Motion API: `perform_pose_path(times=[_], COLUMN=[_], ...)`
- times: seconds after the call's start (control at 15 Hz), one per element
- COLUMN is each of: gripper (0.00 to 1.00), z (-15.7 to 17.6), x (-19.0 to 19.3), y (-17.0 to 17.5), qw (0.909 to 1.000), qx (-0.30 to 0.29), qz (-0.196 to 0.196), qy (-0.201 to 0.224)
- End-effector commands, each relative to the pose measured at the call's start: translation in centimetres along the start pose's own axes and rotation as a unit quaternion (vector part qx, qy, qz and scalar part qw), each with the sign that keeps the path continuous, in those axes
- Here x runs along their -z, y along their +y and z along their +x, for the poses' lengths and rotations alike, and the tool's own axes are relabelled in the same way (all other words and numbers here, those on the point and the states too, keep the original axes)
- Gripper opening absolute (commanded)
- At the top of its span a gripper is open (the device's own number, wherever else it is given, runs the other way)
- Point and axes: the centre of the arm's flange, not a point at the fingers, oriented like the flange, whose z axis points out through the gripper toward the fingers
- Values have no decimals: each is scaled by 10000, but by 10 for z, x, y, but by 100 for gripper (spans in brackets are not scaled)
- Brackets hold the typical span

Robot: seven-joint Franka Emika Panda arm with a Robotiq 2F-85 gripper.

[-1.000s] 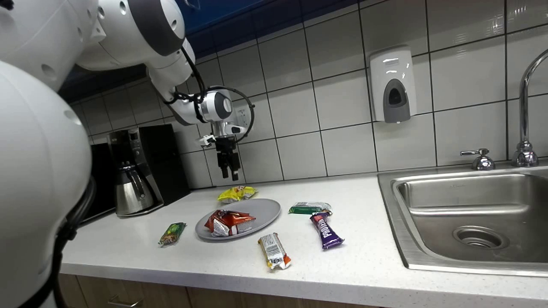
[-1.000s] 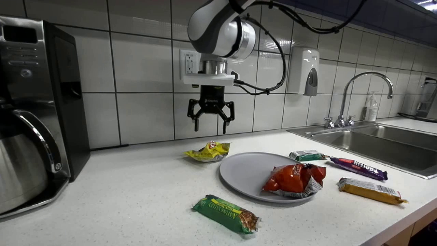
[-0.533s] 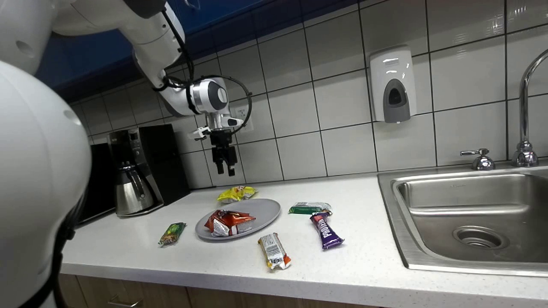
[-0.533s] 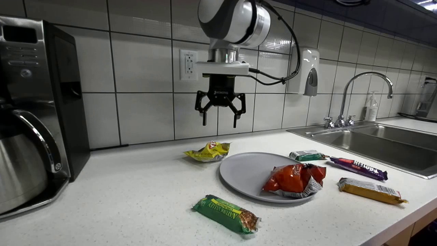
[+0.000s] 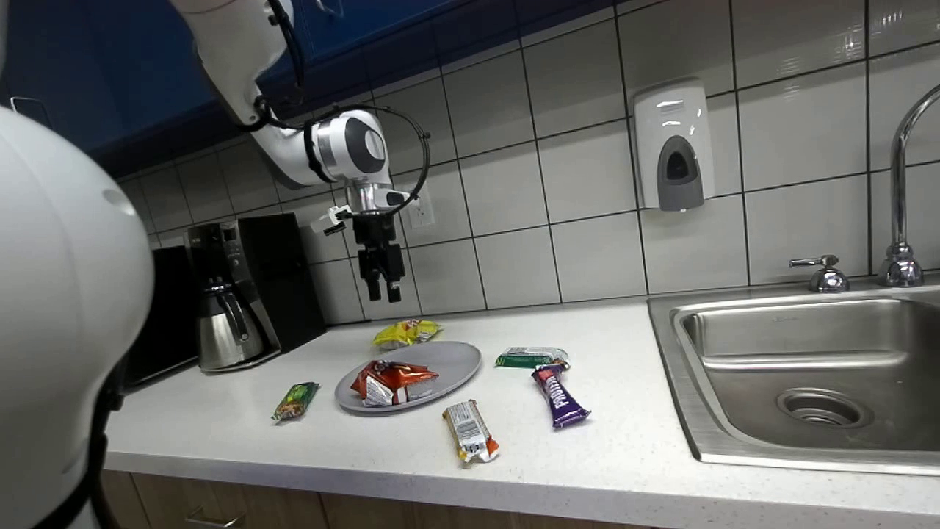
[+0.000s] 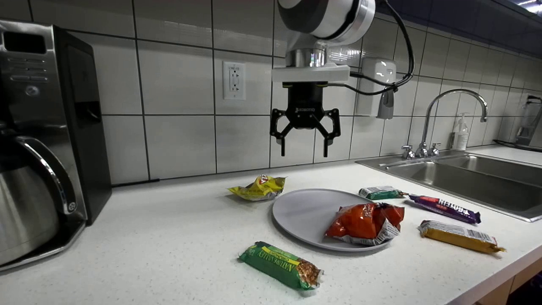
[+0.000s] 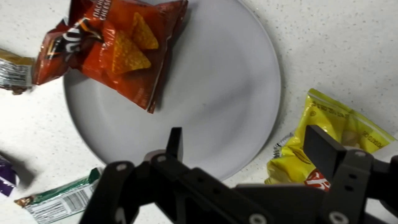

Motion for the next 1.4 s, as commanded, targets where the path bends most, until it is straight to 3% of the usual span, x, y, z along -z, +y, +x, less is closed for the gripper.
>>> perform_pose_path(times=[0.0, 0.67, 1.33], gripper=[100, 100, 100], z=[-25, -43, -36], x=[-2, -26, -33], y=[44, 81, 72], qw=[9999, 9996, 9994], qx=[-43, -118, -148], qz=[-91, -247, -275], qy=[103, 16, -126])
